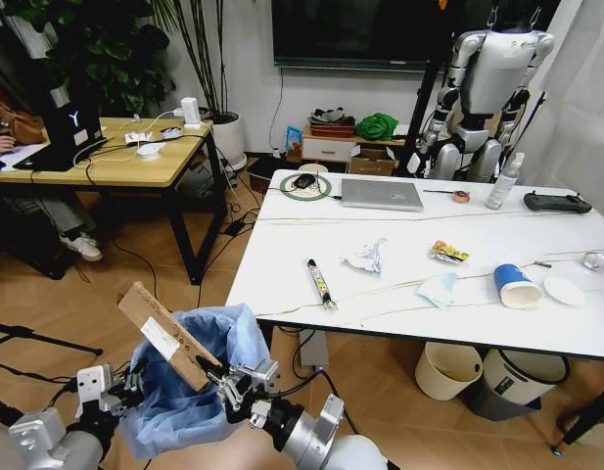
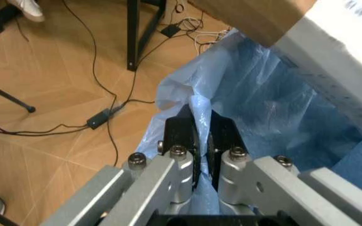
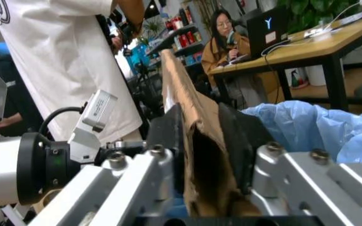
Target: Pick up the trash bin and place the trash from the table into it.
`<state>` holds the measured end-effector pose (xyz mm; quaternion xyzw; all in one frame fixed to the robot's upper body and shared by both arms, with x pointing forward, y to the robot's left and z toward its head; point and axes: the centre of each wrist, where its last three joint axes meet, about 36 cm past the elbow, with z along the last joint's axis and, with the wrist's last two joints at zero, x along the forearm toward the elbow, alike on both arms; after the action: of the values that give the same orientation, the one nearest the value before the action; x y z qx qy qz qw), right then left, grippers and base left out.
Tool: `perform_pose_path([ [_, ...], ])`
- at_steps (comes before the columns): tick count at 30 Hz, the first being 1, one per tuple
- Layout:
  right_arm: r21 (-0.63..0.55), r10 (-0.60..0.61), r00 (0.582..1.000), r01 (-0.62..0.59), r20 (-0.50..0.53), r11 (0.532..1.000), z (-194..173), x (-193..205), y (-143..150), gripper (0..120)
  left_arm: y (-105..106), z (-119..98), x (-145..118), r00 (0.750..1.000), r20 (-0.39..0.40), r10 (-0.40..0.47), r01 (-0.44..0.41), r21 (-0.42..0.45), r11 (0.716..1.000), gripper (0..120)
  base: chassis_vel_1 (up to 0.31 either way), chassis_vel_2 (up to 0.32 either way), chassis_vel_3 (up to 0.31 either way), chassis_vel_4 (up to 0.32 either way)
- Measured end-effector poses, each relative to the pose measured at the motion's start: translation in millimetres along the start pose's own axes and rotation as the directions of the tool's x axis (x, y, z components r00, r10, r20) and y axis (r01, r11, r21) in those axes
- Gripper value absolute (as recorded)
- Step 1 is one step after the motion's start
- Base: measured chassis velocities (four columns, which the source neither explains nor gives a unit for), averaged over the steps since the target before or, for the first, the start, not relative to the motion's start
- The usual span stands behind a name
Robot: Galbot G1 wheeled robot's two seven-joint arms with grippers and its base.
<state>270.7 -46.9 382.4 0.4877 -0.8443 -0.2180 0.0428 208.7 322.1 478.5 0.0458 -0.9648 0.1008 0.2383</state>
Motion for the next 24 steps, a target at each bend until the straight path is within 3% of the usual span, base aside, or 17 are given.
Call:
perform_pose_path([
  [3,0.002,0.002,1.000,-0.002,0.000,1.000,0.6,-0.4,-0.6,32,-0.1,-0.3,-0.2,1.000,0.001,0.000,0.000,0.000,1.000,0,0.000,0.000,0.000,0.000],
  [6,0.006,0.008,1.000,-0.008,0.000,1.000,1.2,-0.8,-2.2,48,-0.5,-0.5,-0.7,1.000,0.001,0.002,-0.002,0.000,1.000,0,0.000,0.000,0.000,0.000],
  [9,0.006,0.009,1.000,-0.009,0.001,1.000,1.0,-0.8,-2.4,53,-0.3,-0.6,-1.2,1.000,0.000,0.003,-0.003,0.000,1.000,0,0.000,0.000,0.000,0.000],
  [14,0.018,0.032,0.999,-0.032,0.036,0.999,-9.0,-5.8,-9.0,78,-0.2,0.0,-2.5,1.000,-0.004,0.006,-0.006,0.003,1.000,0,0.000,0.000,0.000,0.000],
  [17,0.024,0.052,0.997,-0.054,0.055,0.998,-15.7,-7.8,-12.8,85,-0.7,0.5,-2.6,1.000,-0.006,0.009,-0.009,0.005,1.000,0,0.000,0.000,0.000,0.000],
  [20,0.043,0.160,0.984,-0.164,0.084,0.985,-38.3,-12.8,-27.7,97,-2.2,2.0,-2.8,1.000,-0.012,0.017,-0.017,0.010,1.000,0,0.000,0.000,0.000,0.000],
  [24,0.059,0.317,0.946,-0.320,0.064,0.946,-58.7,-13.0,-49.4,99,-3.7,4.6,-3.3,1.000,-0.019,0.025,-0.025,0.018,1.000,0,0.000,0.000,0.000,0.000],
])
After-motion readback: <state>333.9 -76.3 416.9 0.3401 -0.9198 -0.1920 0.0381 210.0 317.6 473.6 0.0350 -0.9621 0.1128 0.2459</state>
